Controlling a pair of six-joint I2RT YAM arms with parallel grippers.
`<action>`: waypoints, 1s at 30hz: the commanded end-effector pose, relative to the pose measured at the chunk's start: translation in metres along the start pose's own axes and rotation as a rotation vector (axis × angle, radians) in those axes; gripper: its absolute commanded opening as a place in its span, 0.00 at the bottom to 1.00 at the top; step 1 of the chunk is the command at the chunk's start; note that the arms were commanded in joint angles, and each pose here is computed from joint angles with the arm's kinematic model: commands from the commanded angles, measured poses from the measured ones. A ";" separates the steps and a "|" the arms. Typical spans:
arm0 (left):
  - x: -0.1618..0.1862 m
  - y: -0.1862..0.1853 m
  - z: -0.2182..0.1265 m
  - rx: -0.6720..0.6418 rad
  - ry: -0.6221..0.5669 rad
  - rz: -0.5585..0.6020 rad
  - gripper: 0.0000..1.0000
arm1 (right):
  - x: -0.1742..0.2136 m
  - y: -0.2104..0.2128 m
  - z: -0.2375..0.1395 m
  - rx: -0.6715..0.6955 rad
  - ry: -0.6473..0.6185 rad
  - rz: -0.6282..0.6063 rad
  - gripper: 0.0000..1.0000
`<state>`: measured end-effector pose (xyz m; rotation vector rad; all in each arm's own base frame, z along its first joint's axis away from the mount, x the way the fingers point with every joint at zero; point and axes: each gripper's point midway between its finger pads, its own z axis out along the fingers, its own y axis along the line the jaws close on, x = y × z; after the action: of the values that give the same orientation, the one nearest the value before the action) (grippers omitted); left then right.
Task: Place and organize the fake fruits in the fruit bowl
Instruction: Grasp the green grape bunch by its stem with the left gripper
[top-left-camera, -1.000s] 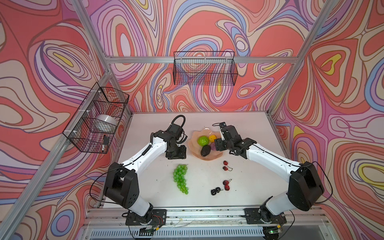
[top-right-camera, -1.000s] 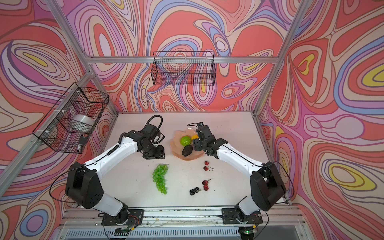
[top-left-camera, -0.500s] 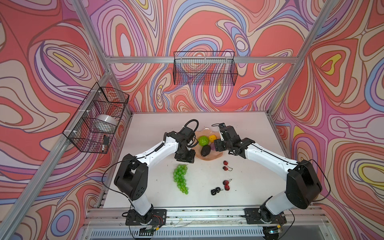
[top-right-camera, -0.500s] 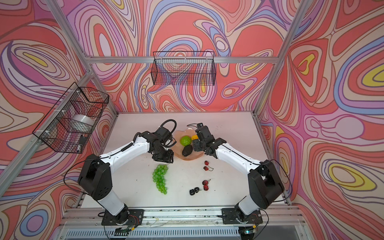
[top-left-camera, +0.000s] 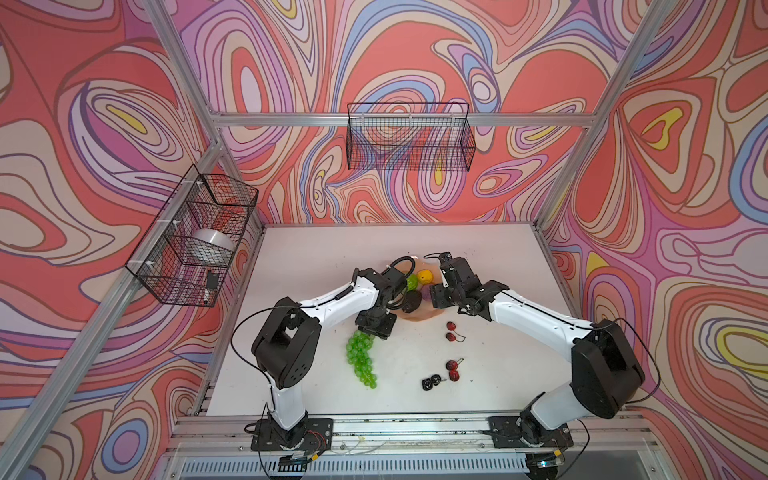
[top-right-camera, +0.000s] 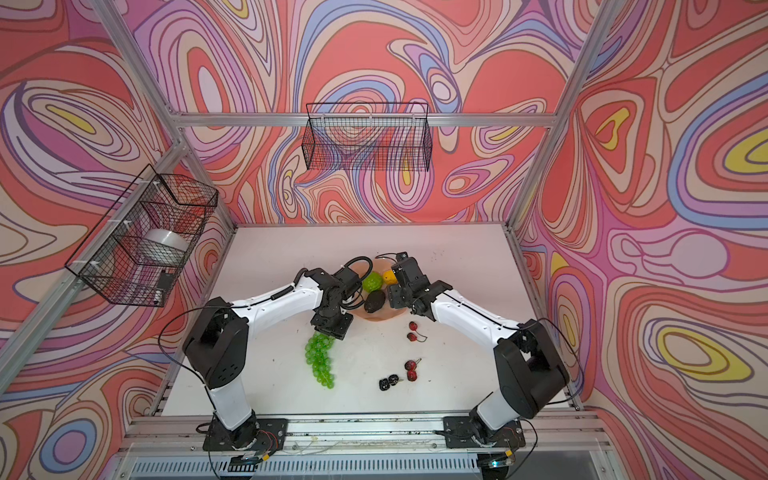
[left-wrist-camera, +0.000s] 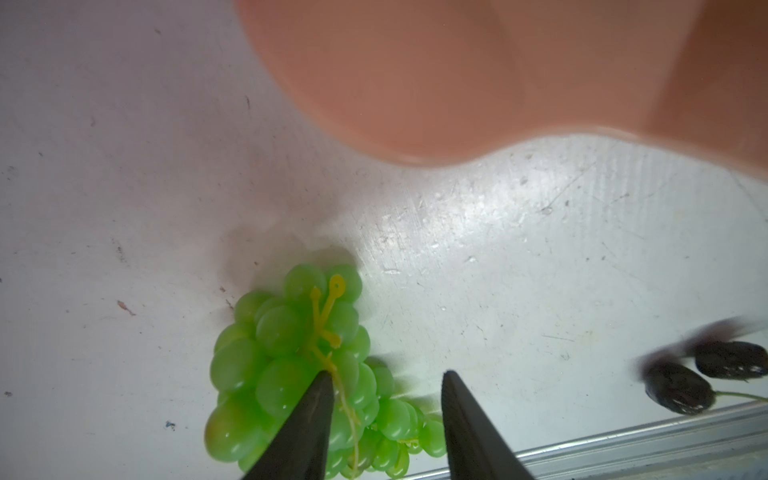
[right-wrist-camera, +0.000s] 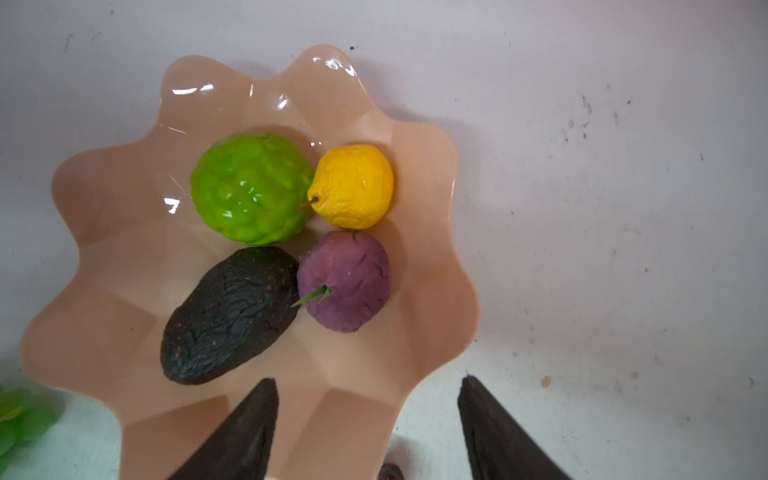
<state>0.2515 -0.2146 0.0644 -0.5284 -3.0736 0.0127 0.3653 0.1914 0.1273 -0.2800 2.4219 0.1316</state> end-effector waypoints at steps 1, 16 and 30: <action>0.004 0.009 0.003 -0.052 0.037 -0.017 0.43 | -0.003 -0.004 -0.004 0.007 -0.025 0.019 0.72; 0.003 0.025 0.005 -0.166 0.009 -0.004 0.38 | 0.000 0.000 0.003 -0.007 -0.011 0.012 0.72; 0.000 0.036 0.002 -0.228 -0.023 0.007 0.15 | 0.003 0.002 0.008 -0.017 -0.003 0.011 0.72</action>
<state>0.2674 -0.1913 0.0633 -0.5397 -3.1369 -0.2570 0.3676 0.1947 0.1272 -0.2771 2.4076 0.1524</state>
